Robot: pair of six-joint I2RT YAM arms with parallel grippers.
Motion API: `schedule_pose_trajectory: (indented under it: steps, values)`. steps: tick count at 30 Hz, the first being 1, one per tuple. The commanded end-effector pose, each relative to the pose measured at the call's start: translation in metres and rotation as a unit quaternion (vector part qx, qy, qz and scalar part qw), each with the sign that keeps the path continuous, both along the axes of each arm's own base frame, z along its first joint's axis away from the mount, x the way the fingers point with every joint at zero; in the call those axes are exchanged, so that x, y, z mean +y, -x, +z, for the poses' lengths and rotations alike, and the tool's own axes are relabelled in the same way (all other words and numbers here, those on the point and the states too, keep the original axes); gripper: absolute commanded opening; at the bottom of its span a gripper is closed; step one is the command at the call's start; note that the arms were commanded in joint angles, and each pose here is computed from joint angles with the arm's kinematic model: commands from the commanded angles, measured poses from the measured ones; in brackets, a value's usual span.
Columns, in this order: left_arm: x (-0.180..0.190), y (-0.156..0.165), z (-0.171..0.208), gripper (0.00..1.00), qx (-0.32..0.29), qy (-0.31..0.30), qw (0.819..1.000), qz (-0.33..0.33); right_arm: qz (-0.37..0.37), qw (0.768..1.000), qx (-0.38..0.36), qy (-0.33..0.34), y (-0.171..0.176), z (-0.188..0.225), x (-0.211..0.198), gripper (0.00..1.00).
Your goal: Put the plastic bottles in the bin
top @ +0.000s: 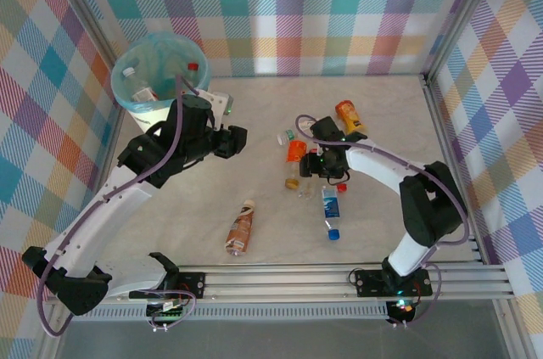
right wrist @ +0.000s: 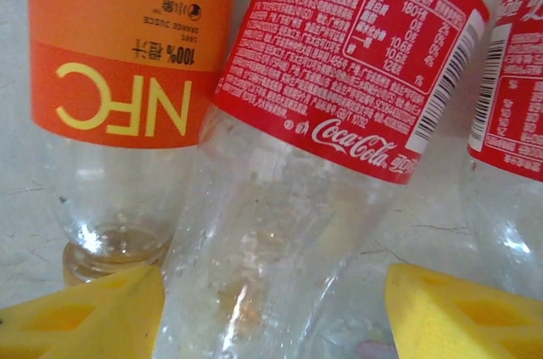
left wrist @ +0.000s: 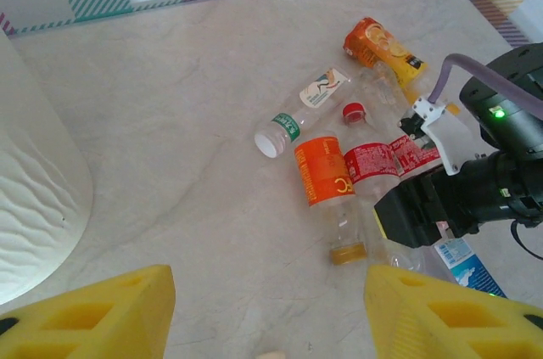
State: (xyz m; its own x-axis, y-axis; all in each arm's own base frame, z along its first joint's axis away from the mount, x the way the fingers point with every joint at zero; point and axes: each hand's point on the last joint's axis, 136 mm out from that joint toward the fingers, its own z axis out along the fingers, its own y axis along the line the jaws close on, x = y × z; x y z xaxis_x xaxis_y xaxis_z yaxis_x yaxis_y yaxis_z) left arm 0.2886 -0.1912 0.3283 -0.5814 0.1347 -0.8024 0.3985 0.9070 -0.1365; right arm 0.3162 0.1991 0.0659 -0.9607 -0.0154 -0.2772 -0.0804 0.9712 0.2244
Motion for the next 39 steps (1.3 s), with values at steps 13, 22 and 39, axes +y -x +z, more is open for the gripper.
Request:
schedule_pose_trajectory:
  steps: [13, 22, 39]
  values:
    - [0.007, 0.004, -0.004, 0.64, 0.003, -0.020, 1.000, 0.009, -0.005, 1.000, 0.004, -0.027, -0.017, -0.008, 0.013, 0.74]
    - [0.008, 0.003, 0.001, 0.65, -0.003, -0.018, 1.000, 0.012, -0.009, 0.999, 0.008, -0.031, -0.018, -0.013, 0.012, 0.70]
    - [0.003, -0.001, 0.002, 0.65, 0.004, -0.017, 1.000, 0.009, -0.010, 0.999, 0.022, -0.043, -0.020, -0.021, 0.014, 0.65]
